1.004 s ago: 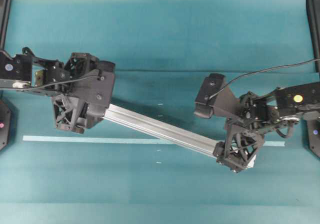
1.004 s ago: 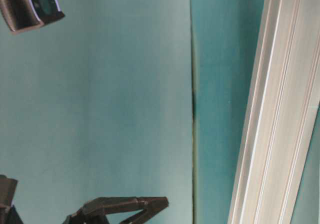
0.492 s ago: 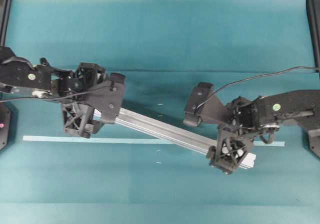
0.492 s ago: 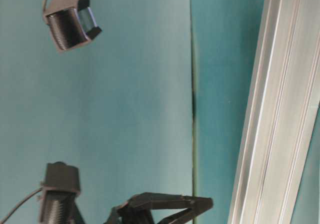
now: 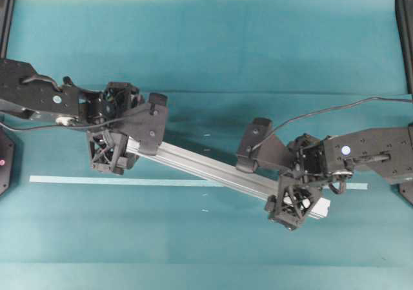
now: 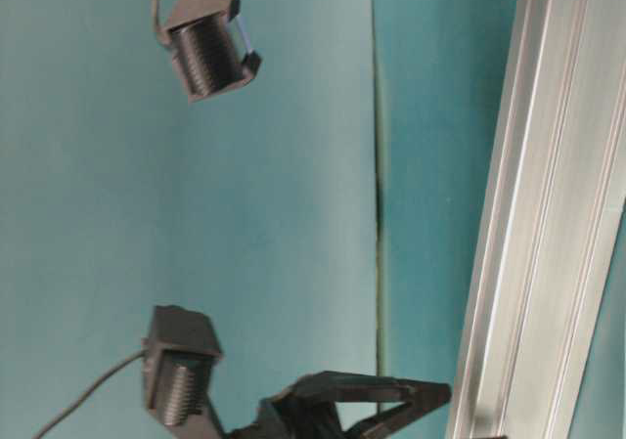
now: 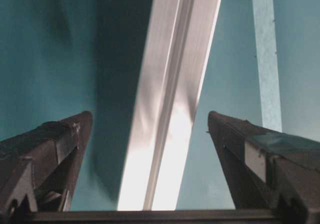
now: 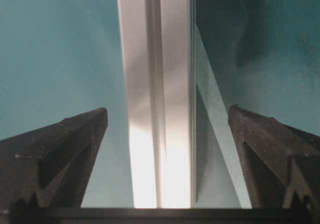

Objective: Lift the metal rail with both hands.
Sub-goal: 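Close both grippers around the rail ends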

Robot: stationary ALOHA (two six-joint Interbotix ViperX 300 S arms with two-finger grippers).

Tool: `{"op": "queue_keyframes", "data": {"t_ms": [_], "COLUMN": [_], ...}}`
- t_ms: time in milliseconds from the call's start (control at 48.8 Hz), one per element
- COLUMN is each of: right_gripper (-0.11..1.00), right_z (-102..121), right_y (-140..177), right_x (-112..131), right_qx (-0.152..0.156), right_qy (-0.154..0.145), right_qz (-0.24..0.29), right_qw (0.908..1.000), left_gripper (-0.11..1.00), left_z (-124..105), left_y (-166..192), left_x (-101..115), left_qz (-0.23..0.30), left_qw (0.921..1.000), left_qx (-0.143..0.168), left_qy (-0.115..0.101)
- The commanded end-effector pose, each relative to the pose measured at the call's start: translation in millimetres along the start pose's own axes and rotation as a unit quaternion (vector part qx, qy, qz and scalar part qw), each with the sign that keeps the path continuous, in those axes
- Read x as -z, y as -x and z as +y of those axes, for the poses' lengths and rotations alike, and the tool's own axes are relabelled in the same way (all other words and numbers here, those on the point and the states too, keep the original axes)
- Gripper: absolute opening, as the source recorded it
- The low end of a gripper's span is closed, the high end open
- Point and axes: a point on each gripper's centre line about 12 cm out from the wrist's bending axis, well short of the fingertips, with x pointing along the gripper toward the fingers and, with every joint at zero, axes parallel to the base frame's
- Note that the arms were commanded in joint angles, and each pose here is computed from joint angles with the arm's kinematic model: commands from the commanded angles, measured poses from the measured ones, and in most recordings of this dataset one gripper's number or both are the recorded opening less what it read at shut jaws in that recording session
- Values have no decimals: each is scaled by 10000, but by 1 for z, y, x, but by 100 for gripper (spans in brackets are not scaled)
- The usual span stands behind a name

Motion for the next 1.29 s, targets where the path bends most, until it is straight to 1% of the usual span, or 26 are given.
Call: {"op": "queue_keyframes", "data": {"t_ms": [0,164,348,676,1024,1106,1168,1229,1270], "right_gripper": [99,99,99,99,99,98,97,92,86], "right_z": [-1,-4,-5,-7,-6,-6,-6,-6,-5], "right_y": [-5,-16,-21,-26,-27,-27,-27,-27,-27], "right_x": [2,6,8,9,9,9,9,9,8], "right_qx": [16,36,58,78,66,60,56,48,40], "right_qy": [21,16,26,13,-9,-16,-30,-50,-63], "right_qz": [2,9,41,65,45,39,41,45,48], "right_qw": [10000,10000,10000,9999,10000,10000,10000,10000,10000], "left_gripper": [98,98,97,97,96,92,86,75,63], "left_z": [1,-2,-3,-3,-2,-3,-2,-2,-2], "left_y": [-2,-10,-15,-22,-21,-20,-20,-17,-16], "left_x": [1,9,13,13,11,11,11,9,9], "left_qz": [-63,-153,-102,-124,-160,-160,-175,-219,-233], "left_qw": [10000,9999,9999,9999,9999,9999,9998,9997,9997], "left_qx": [-29,-51,-33,-40,-52,-52,-56,-71,-76], "left_qy": [7,12,11,17,40,40,32,25,17]}}
